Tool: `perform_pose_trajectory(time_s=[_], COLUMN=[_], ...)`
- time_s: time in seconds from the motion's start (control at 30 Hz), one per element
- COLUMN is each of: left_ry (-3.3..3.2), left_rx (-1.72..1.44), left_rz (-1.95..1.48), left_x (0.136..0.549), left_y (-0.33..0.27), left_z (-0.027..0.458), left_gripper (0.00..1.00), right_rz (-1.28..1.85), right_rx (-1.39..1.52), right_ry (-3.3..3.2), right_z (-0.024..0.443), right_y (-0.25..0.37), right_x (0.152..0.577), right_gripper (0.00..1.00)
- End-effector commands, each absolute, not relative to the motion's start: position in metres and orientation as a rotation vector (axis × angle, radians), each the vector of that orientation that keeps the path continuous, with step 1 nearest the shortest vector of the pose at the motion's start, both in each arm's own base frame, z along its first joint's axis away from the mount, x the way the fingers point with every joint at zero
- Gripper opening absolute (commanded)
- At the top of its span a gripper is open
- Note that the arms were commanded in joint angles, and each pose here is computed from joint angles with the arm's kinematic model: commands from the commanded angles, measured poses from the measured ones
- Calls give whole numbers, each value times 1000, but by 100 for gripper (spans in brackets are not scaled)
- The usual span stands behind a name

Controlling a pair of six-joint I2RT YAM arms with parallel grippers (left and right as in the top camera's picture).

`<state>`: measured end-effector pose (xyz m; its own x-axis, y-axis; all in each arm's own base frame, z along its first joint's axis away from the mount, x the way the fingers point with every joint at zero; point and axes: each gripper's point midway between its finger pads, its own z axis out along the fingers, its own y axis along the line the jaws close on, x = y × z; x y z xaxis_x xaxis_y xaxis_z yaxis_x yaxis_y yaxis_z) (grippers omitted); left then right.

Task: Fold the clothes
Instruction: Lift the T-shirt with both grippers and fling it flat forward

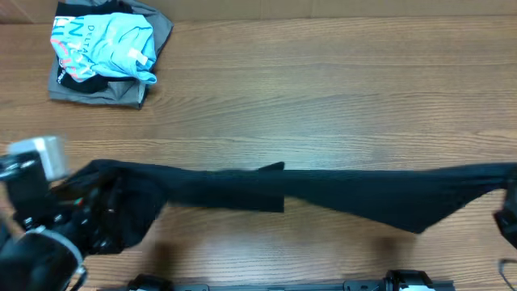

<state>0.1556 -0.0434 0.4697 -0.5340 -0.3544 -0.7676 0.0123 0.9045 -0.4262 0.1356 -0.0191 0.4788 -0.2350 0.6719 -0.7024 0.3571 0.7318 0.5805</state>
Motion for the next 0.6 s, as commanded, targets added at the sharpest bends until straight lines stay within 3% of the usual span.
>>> perform_pose_trajectory(time_s=[0.0, 0.13, 0.27, 0.57], left_ry=[1960, 1923, 1995, 2198], left_rx=[-283, -325, -344, -391], left_rz=[-419, -361, -307, 27], left_x=[159, 189, 248, 426], left_y=[-29, -24, -35, -50], left_z=[499, 506, 491, 385], left_gripper=[4, 4, 4, 4], right_rz=[277, 269, 247, 53], right_rx=[819, 824, 841, 952], right_ry=[1702, 1696, 1752, 1950], right_z=[507, 512, 503, 430], right_y=[-39, -41, -43, -64], right_x=[126, 148, 195, 353], right_gripper=[4, 4, 4, 4])
